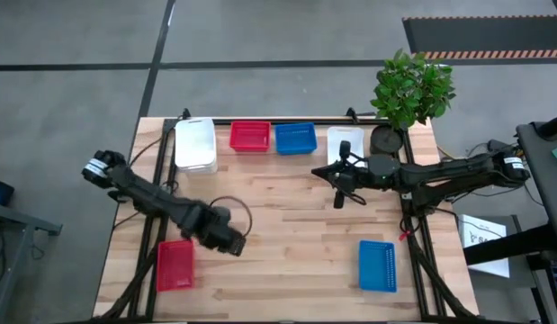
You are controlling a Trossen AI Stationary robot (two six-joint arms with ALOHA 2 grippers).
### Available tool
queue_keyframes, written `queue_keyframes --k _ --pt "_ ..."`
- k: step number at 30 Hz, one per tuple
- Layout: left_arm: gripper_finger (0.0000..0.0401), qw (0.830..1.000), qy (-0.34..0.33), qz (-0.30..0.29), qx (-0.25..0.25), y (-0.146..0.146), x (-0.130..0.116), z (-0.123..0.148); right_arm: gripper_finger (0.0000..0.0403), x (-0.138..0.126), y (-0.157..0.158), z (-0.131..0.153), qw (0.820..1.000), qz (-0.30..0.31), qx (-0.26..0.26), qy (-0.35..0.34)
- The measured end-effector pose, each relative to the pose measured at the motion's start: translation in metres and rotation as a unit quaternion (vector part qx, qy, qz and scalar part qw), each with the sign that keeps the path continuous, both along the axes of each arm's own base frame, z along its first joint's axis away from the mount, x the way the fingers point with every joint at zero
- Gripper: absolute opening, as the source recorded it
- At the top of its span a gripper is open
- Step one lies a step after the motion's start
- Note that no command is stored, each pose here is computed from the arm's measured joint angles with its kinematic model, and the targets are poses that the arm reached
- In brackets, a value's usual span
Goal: Stack baskets by color
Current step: Stack the bottom red bin on the red bins
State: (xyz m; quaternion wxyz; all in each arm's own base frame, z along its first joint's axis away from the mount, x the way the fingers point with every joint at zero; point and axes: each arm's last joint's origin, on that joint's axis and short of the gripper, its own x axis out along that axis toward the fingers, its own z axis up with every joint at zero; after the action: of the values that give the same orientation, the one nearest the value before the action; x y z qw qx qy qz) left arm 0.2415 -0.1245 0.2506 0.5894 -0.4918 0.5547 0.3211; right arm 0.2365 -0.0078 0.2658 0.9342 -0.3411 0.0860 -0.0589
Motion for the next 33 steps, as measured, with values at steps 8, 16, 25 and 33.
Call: queue_keyframes --k 8,16,25,33 --pt "0.0155 0.995 0.072 0.062 0.013 -0.026 -0.019 -0.011 0.0009 -0.020 0.000 0.005 1.000 0.000 -0.001 -0.015" --pt "0.0207 0.992 0.107 0.059 0.022 -0.035 -0.021 -0.022 0.0009 -0.027 0.000 0.007 1.000 0.000 -0.005 -0.021" --pt "0.0207 0.981 0.175 0.074 0.029 -0.051 -0.042 -0.033 0.0009 -0.026 0.000 0.006 1.000 0.001 -0.009 -0.019" --pt "0.0207 0.978 0.179 0.100 0.032 -0.059 -0.060 -0.058 0.0009 -0.026 0.000 0.006 1.000 0.001 -0.008 -0.019"
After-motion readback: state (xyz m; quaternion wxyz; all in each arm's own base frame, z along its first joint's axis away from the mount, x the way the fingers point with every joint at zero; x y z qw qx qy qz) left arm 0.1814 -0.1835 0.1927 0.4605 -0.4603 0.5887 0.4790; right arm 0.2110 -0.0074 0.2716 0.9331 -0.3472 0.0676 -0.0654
